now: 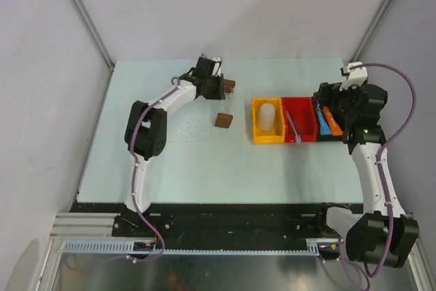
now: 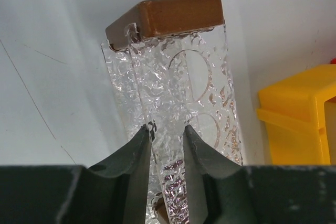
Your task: Prepare toiletry sets of a toothbrush and toothpaste on the tray
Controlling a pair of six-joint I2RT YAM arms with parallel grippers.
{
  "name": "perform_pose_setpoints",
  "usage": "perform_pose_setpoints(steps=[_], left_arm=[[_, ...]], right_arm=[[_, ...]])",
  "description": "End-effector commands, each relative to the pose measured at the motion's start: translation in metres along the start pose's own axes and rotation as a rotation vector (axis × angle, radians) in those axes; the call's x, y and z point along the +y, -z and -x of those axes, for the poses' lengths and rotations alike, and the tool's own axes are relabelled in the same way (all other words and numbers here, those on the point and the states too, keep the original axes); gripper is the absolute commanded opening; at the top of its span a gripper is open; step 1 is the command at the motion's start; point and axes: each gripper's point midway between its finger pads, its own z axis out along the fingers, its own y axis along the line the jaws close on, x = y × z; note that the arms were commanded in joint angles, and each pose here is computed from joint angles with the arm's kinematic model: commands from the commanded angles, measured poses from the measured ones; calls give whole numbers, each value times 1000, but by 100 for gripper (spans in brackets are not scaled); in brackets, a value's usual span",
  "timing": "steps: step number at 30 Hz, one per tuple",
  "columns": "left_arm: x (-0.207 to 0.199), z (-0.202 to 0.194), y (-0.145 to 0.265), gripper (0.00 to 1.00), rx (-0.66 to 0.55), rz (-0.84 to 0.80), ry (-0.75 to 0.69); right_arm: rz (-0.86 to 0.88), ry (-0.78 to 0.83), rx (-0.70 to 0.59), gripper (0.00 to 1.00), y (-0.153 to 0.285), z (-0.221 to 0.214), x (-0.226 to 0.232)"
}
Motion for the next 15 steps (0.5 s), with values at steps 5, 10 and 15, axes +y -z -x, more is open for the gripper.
perform_pose_setpoints(steps=[5, 10, 15], left_arm=[[-25, 33, 29, 0, -67, -113, 52], [-25, 31, 29, 0, -53, -136, 76], [-26, 24, 26, 0, -25, -161, 96]], right_arm=[[10, 26, -24, 100, 1, 6, 0], [12, 24, -18, 100, 0, 4, 0], [14, 22, -13, 100, -1, 2, 0]])
